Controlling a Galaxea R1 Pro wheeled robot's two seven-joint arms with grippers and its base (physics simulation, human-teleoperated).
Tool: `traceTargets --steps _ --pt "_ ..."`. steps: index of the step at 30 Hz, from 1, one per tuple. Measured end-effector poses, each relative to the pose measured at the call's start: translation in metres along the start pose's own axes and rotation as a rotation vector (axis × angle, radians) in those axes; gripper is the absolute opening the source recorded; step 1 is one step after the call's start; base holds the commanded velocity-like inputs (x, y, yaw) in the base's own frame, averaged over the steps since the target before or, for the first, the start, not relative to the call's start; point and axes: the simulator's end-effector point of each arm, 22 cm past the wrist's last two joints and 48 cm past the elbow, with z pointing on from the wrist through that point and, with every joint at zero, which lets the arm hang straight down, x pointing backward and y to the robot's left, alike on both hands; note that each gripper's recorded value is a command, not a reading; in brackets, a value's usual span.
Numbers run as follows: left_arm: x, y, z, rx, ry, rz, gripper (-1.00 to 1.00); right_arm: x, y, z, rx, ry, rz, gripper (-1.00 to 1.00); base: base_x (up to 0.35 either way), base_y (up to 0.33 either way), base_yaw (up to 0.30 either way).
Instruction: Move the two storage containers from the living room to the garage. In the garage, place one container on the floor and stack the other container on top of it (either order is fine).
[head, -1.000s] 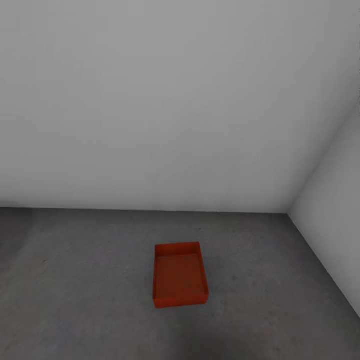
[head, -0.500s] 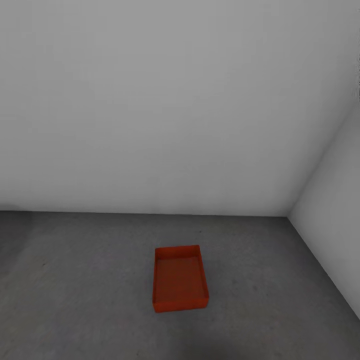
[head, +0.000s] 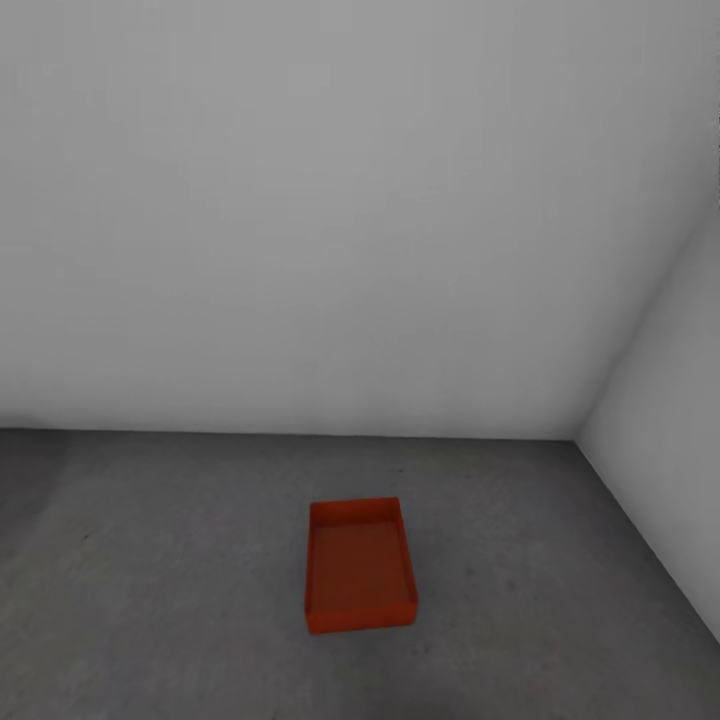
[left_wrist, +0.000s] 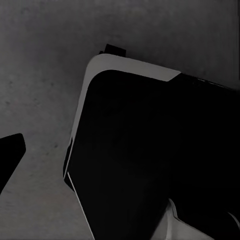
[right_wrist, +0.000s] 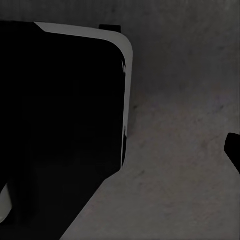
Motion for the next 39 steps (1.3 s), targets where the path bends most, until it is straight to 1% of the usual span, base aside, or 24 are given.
traceTargets --steps 8,39 --pt "-0.006 -0.001 -0.001 0.006 -0.015 0.010 1.00 -0.005 -0.001 -0.001 0.001 -0.013 -0.001 1.00 0.000 0.000 0.000" --pt "-0.025 -0.006 -0.006 0.019 -0.066 0.009 1.00 -0.024 -0.001 -0.003 0.003 -0.061 0.002 1.00 0.000 0.000 0.000"
